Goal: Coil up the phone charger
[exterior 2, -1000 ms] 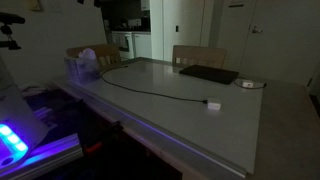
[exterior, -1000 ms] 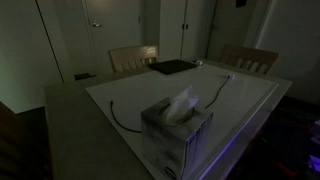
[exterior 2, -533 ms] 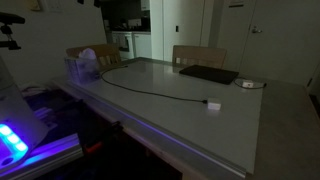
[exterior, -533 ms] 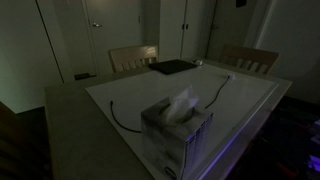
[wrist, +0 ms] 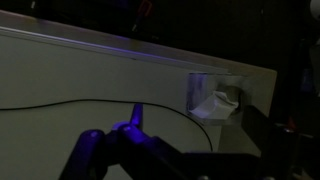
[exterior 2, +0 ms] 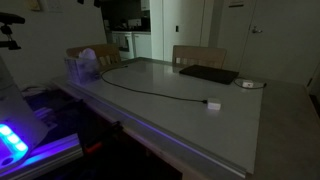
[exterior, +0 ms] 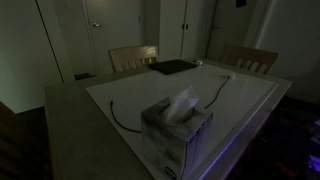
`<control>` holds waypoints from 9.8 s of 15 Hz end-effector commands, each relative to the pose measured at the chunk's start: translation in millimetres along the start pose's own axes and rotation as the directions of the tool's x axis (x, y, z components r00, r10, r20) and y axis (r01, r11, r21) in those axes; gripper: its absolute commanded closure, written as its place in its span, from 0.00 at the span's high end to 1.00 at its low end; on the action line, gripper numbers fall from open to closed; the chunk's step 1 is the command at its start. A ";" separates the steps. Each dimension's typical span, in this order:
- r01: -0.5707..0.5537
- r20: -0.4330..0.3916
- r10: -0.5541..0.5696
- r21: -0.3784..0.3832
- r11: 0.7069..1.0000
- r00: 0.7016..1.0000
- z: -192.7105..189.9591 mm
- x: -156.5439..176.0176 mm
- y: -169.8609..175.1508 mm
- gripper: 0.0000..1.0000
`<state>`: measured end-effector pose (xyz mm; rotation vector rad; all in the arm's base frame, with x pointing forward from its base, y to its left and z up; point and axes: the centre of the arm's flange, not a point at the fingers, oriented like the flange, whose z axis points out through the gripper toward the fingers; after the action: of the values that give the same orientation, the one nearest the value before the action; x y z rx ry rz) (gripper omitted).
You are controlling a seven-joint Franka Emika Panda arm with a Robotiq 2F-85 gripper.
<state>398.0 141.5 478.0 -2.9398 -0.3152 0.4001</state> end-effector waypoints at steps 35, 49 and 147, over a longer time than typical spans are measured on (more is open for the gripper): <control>-0.628 -0.130 0.626 0.029 0.777 0.769 13.6 110.0 237.4 1.00; -0.869 -0.134 0.859 -0.053 0.492 0.495 46.8 79.6 347.6 1.00; -0.801 -0.069 0.798 -0.008 0.599 0.598 225.0 97.5 510.5 0.26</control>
<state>513.5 -323.3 145.4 -2.8547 1.2231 0.3668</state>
